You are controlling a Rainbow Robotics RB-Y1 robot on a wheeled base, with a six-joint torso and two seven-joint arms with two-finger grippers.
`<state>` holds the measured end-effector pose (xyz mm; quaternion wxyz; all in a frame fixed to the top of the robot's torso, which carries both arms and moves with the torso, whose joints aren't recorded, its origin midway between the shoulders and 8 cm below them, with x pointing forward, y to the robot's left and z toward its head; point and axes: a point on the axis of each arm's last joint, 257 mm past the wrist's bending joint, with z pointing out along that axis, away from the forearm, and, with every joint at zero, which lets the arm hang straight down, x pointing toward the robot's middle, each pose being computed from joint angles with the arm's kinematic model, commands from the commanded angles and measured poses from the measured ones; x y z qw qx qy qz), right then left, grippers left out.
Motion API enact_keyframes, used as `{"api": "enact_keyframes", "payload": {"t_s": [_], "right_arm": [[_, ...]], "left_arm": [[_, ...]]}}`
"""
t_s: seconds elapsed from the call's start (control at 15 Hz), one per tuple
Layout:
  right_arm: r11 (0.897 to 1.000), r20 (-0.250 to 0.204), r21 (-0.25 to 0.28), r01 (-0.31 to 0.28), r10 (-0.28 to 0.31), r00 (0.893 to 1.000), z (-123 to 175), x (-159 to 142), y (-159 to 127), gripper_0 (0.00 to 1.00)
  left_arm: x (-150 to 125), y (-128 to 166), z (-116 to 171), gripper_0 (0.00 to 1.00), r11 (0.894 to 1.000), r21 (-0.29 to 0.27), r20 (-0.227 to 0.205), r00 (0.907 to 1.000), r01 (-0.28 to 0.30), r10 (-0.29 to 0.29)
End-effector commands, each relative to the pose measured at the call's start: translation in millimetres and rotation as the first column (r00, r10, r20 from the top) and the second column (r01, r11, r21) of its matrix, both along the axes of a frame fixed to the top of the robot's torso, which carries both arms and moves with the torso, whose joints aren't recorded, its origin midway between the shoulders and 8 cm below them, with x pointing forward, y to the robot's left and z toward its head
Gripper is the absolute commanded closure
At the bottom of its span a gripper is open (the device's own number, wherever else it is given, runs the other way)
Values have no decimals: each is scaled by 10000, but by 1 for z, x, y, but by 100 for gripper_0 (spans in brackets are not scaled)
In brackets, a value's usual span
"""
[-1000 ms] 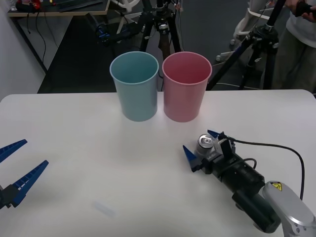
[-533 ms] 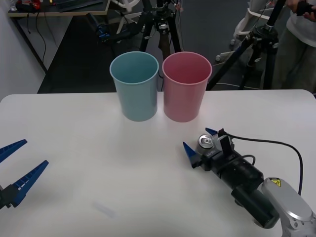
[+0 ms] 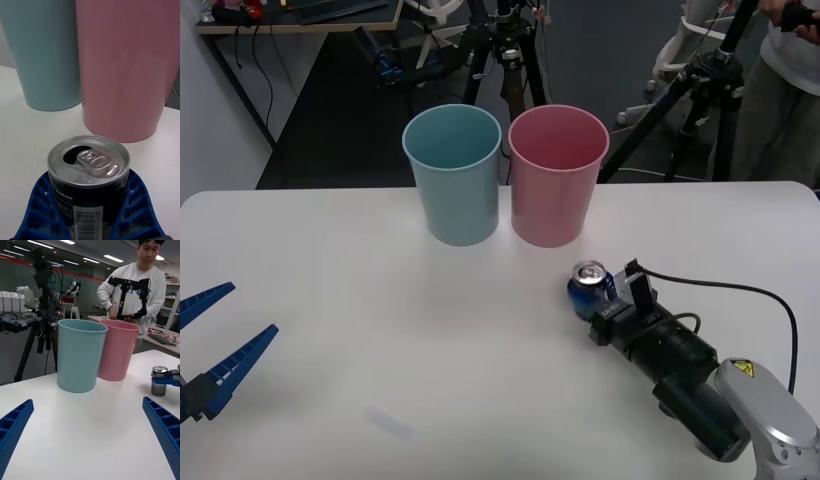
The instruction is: Grasp the object on the table and drop it into the matching bin: aluminum can to the light blue bin, PET bottle to the pink bin.
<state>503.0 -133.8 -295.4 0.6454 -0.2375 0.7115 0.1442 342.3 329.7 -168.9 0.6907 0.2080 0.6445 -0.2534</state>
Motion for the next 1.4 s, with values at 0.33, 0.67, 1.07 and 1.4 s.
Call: {"api": "enact_keyframes", "payload": {"t_s": [0.33, 0.67, 1.07, 1.4], "right_arm": [[9994, 200, 252, -257, 252, 9995, 13, -2, 3, 100], [9950, 1256, 582, -809, 731, 9894, 72, -27, 7, 100], [9808, 2601, 1227, -1518, 1159, 9586, 163, -66, 8, 100], [9438, 3645, 2145, -2515, 1615, 9171, 245, -91, 29, 100]], "left_arm": [[0, 0, 0, 0, 10000, -1, 0, 10000, 0, 0], [0, 0, 0, 0, 10000, -1, 0, 10000, 0, 0], [0, 0, 0, 0, 10000, -1, 0, 10000, 0, 0], [0, 0, 0, 0, 10000, -1, 0, 10000, 0, 0]]}}
